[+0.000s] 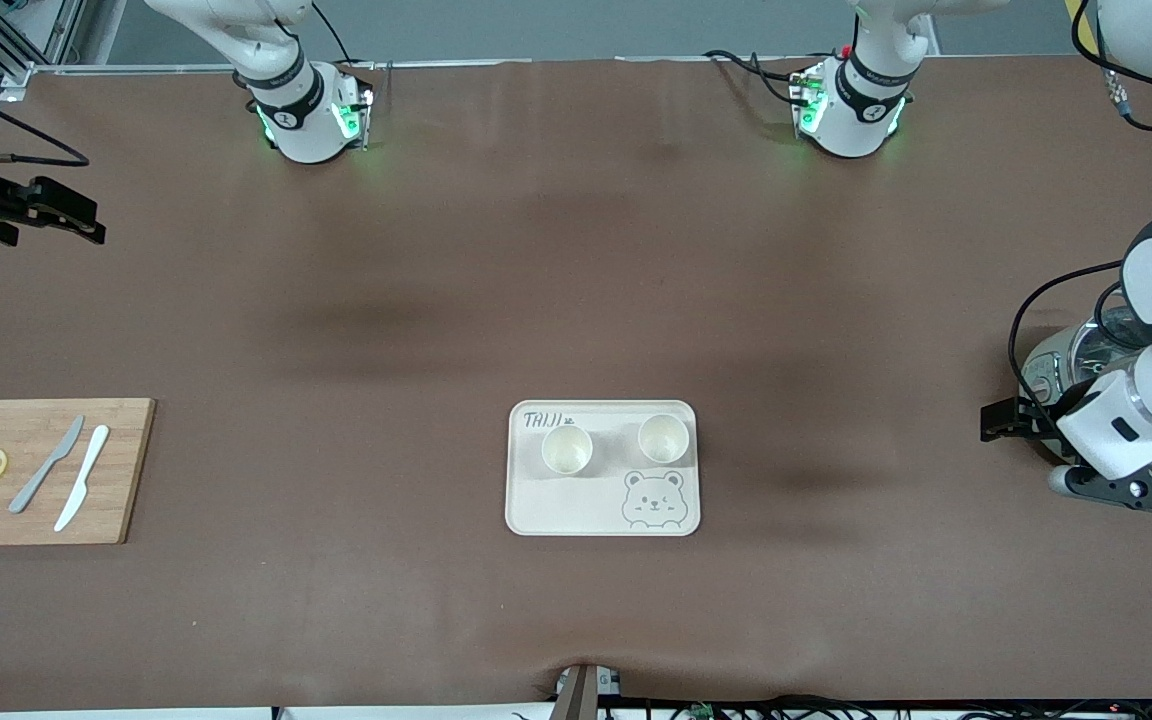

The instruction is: Place white IKEA cup upright on tray with both arms

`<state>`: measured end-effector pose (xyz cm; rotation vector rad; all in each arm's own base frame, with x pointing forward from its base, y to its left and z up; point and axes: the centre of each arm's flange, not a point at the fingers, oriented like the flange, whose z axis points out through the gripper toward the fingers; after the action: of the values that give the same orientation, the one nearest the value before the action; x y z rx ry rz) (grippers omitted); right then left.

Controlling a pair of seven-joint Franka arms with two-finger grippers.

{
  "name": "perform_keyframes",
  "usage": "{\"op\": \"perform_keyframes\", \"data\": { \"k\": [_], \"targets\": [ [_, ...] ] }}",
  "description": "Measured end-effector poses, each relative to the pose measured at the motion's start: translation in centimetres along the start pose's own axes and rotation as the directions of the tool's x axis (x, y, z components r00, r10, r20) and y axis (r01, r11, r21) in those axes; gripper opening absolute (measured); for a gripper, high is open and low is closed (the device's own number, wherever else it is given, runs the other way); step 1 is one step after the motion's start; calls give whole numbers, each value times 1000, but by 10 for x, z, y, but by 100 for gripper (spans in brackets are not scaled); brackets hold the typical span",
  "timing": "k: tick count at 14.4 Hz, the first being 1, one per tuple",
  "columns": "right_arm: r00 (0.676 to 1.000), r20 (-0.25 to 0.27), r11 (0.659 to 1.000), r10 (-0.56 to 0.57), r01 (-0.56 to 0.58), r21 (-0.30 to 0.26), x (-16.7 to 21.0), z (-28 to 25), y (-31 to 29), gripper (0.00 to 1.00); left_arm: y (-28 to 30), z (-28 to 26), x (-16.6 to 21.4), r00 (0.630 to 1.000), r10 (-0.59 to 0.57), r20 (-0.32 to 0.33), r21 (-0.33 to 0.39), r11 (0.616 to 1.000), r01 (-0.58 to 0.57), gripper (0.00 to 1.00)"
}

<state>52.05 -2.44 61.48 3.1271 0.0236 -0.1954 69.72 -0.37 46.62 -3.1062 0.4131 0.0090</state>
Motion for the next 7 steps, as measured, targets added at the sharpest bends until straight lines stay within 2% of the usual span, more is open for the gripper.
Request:
{"op": "perform_keyframes", "data": {
  "k": [2,7],
  "targets": [
    [1000,0,1000,0,0,0,0,0,0,100,-11,0,-3,998,65,0,0,998,-65,100],
    [1000,0,1000,0,0,0,0,0,0,100,-20,0,-6,997,80,0,-1,997,-80,100]
  ]
}}
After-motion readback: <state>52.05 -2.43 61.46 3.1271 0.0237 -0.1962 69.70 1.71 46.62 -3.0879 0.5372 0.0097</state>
